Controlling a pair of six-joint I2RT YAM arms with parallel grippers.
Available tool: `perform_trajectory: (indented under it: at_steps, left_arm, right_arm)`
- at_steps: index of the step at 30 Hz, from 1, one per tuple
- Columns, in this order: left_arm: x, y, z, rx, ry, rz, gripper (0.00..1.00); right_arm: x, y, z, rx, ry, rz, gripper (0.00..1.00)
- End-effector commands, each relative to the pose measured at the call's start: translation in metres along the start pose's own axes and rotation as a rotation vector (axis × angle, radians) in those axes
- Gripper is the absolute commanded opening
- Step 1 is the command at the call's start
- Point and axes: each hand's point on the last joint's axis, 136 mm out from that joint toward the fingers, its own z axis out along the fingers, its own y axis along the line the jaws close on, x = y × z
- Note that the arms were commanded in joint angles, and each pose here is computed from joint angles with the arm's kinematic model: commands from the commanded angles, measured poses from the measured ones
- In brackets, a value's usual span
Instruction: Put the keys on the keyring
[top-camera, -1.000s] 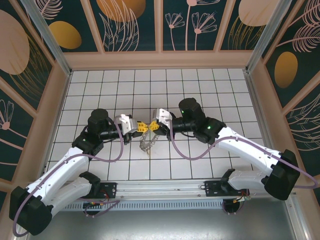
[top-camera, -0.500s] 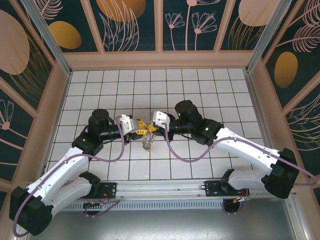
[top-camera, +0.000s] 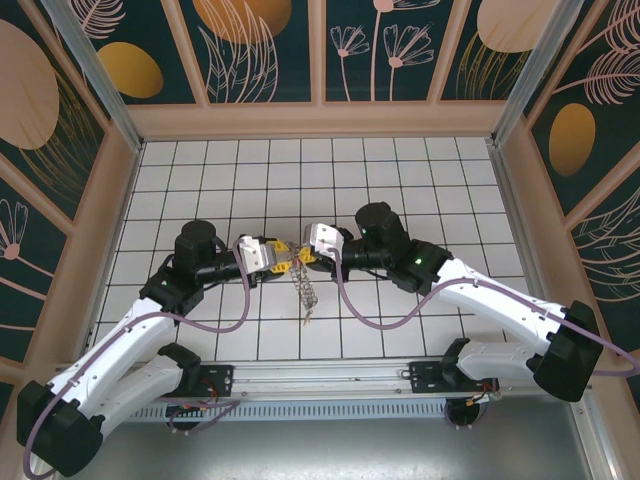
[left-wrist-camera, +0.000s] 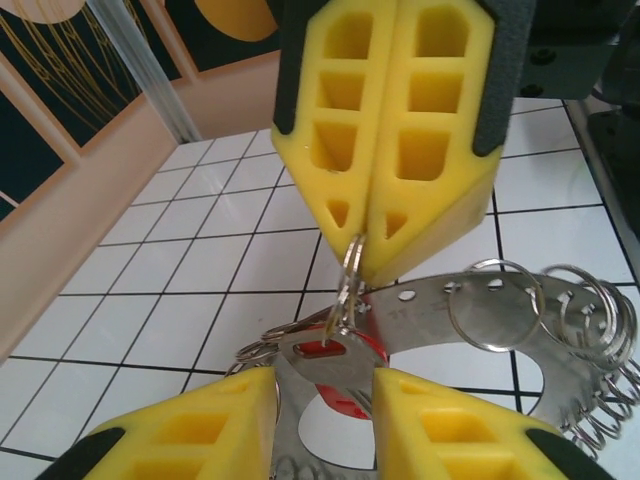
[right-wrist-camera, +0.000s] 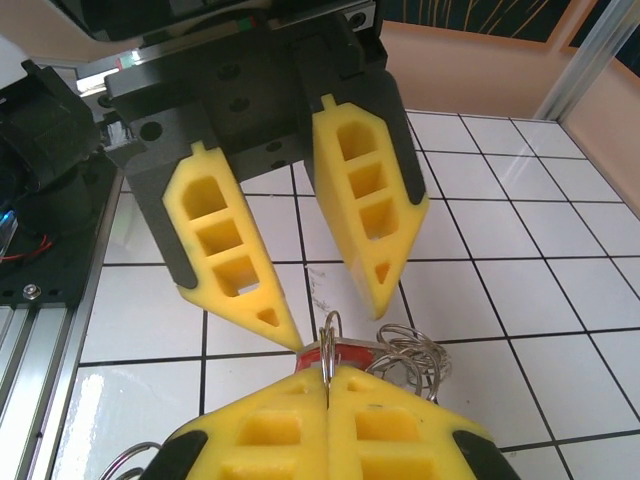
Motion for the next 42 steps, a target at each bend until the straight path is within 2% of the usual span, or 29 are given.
perform_trajectory:
  at_steps: [1,8,15,24,32,42]
  left_arm:
    - [-0.015,0.007,-0.001,-0.025,-0.052,0.037,0.32]
    - [-0.017,0.000,-0.001,0.007,-0.079,0.054,0.27]
    - [-0.016,0.000,-0.002,0.001,-0.066,0.086,0.29]
    - [-0.008,0.000,-0.010,-0.058,-0.029,0.225,0.35]
    - [-0.008,-0.010,-0.010,-0.007,-0.043,0.383,0.30]
    - [-0.007,-0.013,-0.005,0.038,-0.041,0.432,0.28]
  right_arm:
    - [-0.019,0.002,-0.006,-0.005,-0.070,-0.036,0.00]
    - [-0.017,0.006,-0.003,-0.037,-0.060,-0.021,0.00]
    - [-0.018,0.005,-0.001,-0.038,-0.059,-0.018,0.00]
    - [-0.016,0.007,0.001,-0.049,-0.057,0.002,0.00]
    - [-0.014,0.009,0.005,-0.070,-0.054,0.017,0.00]
    - [-0.012,0.013,0.007,-0.094,-0.061,0.026,0.00]
